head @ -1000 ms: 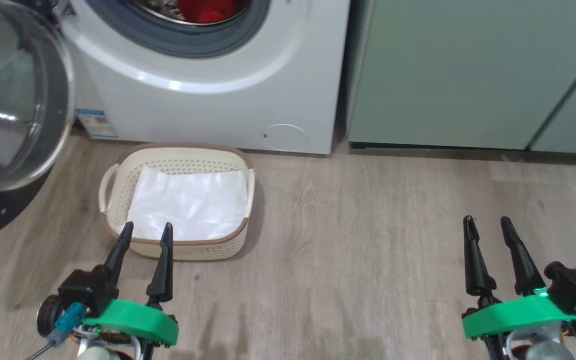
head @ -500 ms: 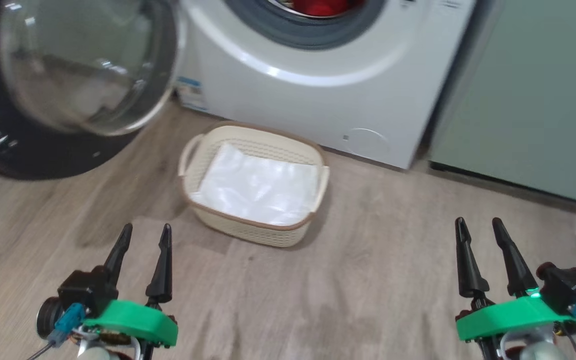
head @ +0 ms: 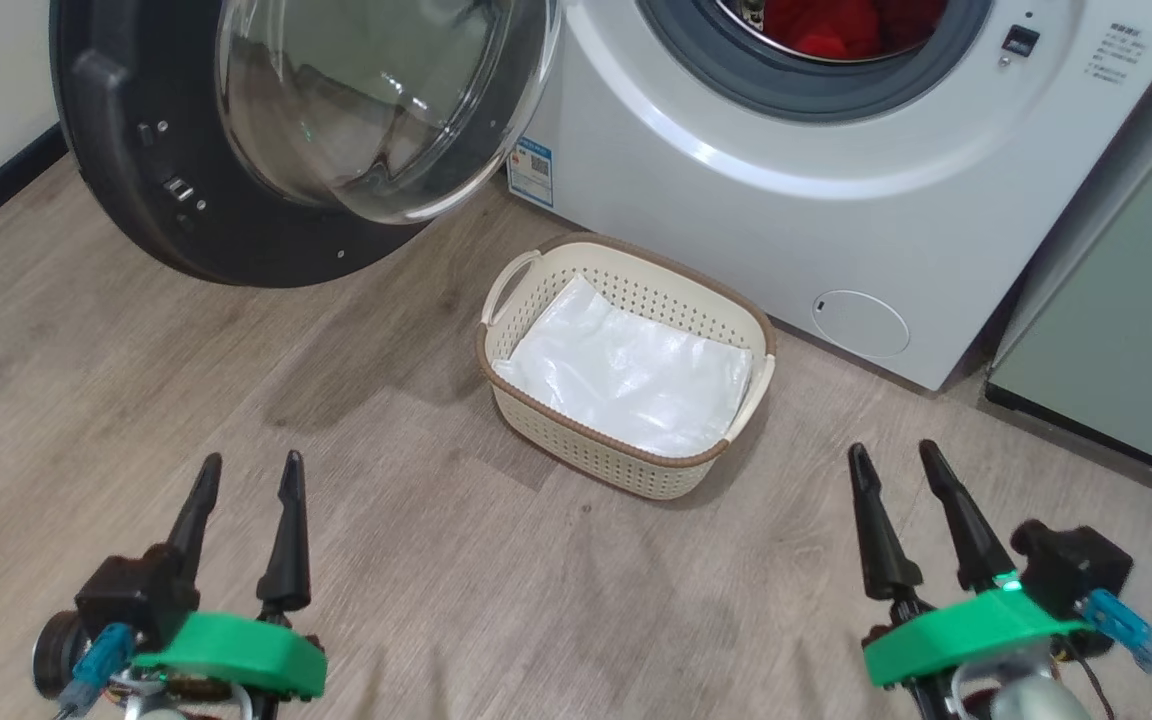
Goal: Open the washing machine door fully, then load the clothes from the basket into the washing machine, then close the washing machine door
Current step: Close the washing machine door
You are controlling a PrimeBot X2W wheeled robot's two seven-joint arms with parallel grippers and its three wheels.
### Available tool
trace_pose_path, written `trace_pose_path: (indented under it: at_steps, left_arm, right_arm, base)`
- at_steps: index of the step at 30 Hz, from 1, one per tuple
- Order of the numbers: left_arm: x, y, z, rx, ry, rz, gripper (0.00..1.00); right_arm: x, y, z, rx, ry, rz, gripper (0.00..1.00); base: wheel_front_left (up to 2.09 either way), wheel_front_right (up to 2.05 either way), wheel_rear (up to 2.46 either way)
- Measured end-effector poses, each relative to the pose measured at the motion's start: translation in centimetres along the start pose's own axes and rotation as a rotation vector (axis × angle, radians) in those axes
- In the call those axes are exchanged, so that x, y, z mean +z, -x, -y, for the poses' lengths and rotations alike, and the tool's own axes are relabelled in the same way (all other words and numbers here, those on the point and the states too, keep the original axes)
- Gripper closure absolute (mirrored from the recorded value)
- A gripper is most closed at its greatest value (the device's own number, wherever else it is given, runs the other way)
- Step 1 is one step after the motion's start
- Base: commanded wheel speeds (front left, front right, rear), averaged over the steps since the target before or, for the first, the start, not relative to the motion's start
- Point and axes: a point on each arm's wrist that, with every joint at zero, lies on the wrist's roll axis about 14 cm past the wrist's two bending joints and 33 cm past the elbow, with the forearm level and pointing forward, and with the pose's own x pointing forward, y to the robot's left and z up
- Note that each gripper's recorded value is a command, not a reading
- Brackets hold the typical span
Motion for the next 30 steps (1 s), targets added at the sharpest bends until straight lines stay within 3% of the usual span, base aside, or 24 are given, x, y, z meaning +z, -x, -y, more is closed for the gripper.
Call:
trace_pose_path:
  at_steps: [11,30]
  left_arm:
    - [0.9,0.3,-1.1,0.051,0.006,0.026,0.0]
    - [0.9,0.3,-0.8,0.035,0.018,0.032,0.0]
  right_arm:
    - [0.1,-1.5,-1.3,0.046,0.002,0.002,0.0]
    - [0.9,-1.0,-0.7,0.022,0.015,0.023,0.0]
  base:
    - [0.0,0.0,0.0]
    - [0.0,0.0,0.0]
